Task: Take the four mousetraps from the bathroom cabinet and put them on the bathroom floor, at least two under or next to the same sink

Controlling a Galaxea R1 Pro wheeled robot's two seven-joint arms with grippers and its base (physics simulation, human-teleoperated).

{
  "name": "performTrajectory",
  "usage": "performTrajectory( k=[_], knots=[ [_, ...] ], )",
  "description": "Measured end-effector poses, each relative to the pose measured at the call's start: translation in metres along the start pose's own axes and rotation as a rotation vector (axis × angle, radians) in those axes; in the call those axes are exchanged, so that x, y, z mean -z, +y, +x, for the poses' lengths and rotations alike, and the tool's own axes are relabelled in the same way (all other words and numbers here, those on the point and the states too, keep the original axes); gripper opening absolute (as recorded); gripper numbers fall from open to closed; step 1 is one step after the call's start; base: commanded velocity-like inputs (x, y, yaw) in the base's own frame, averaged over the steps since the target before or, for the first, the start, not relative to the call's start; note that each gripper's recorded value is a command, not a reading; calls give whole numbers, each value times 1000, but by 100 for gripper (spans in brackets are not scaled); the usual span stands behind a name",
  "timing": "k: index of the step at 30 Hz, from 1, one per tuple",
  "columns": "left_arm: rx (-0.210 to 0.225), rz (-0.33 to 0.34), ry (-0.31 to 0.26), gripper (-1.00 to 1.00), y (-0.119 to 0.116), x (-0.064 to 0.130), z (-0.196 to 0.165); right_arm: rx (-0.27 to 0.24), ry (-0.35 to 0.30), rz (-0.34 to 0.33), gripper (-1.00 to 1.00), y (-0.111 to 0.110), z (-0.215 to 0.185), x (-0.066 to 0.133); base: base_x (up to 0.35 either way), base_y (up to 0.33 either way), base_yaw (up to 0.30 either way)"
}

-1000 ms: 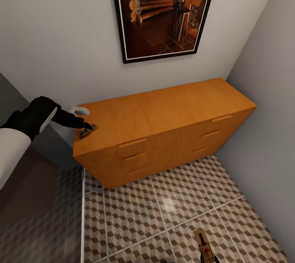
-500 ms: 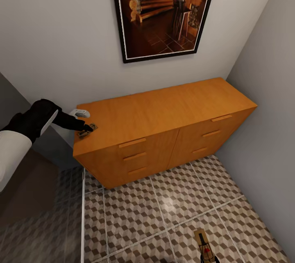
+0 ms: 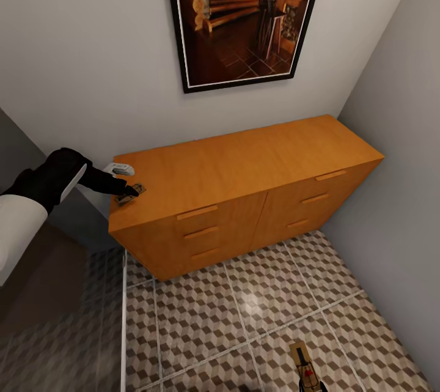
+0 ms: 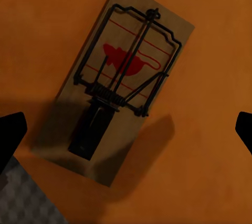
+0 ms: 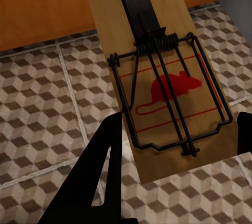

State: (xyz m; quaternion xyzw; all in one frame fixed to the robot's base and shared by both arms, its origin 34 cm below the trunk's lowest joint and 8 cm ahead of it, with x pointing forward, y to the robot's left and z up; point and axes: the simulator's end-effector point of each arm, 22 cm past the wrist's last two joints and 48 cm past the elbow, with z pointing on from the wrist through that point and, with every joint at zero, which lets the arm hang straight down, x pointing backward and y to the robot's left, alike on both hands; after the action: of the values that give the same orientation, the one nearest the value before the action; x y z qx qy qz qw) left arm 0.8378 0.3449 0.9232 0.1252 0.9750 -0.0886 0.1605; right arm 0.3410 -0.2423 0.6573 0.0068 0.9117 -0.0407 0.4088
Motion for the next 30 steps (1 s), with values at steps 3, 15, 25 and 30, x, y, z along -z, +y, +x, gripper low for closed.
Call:
performTrajectory(
  k=[3, 15, 25, 30],
  knots=[
    [0, 0, 0, 100, 0, 0, 0, 0, 0, 0, -100, 0, 0, 0, 2, 0, 0],
    [0, 0, 0, 100, 0, 0, 0, 0, 0, 0, -100, 0, 0, 0, 25, 0, 0],
    [2, 0, 2, 100, 0, 0, 1, -1, 0, -1, -100, 1, 0, 0, 27, 0, 0],
    [10, -1, 10, 100, 2, -2, 4, 0, 1, 0, -100, 0, 0, 0, 69, 0, 0]
  ],
)
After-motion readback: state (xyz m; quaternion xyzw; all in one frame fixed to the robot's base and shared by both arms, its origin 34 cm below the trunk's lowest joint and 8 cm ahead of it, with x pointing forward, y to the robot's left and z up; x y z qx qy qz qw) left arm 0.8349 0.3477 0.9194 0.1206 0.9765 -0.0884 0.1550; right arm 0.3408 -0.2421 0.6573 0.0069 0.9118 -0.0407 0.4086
